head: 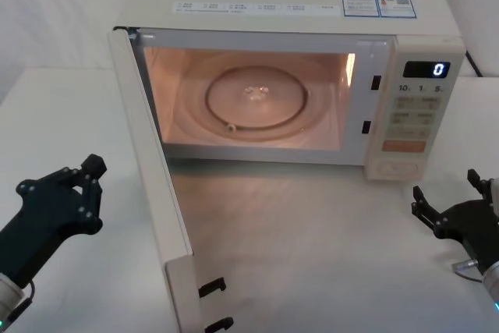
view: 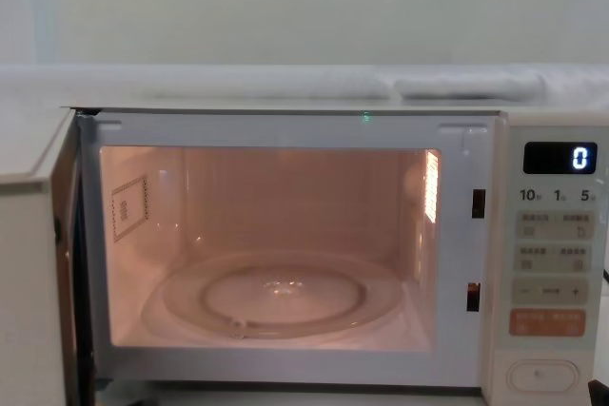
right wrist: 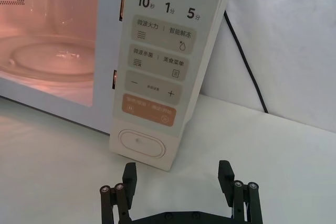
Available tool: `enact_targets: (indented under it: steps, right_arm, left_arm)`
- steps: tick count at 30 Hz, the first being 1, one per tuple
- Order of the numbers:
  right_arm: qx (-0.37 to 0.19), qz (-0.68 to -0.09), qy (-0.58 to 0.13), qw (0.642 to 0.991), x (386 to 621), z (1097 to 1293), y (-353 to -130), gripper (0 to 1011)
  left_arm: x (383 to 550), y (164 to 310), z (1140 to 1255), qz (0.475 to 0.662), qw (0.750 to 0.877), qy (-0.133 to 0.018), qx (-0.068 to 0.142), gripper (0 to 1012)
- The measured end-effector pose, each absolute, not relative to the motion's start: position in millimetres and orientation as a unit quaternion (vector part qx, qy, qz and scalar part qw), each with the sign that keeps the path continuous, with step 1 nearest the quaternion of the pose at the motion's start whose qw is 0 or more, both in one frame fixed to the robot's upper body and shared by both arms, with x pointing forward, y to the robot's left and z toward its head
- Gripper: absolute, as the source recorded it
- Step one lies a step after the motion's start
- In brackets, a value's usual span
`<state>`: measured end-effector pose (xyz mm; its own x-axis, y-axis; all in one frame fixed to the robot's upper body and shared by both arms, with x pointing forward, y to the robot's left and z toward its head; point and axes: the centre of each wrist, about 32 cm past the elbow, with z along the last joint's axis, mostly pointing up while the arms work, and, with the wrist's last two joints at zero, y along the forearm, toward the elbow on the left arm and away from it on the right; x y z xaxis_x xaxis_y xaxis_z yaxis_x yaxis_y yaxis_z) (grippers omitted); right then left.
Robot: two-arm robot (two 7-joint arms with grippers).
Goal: Press the button to open the microwave door with one hand; close the microwave door with the other hand.
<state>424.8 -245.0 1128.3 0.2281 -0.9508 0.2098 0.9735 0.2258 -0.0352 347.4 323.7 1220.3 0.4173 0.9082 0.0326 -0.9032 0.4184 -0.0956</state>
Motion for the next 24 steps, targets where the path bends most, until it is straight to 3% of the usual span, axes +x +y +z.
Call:
enact_targets:
  steps: [12,19,24]
  right_arm:
    - [-0.079,-0.617,-0.072,0.780,425,1128.3,-245,1002]
    - [-0.079,-0.617,-0.072,0.780,425,1128.3,-245,1002]
    - [-0.079,-0.617,-0.072,0.780,425,1128.3,-245,1002]
  left_arm:
    - [358.7,313.0,1230.1,0.498,0.865,-0.057,-0.032,0]
    - [368.7,304.2,1237.0,0.480,0.874,-0.071,-0.032,0]
    - [378.0,298.5,1237.3,0.472,0.878,-0.073,-0.028,0]
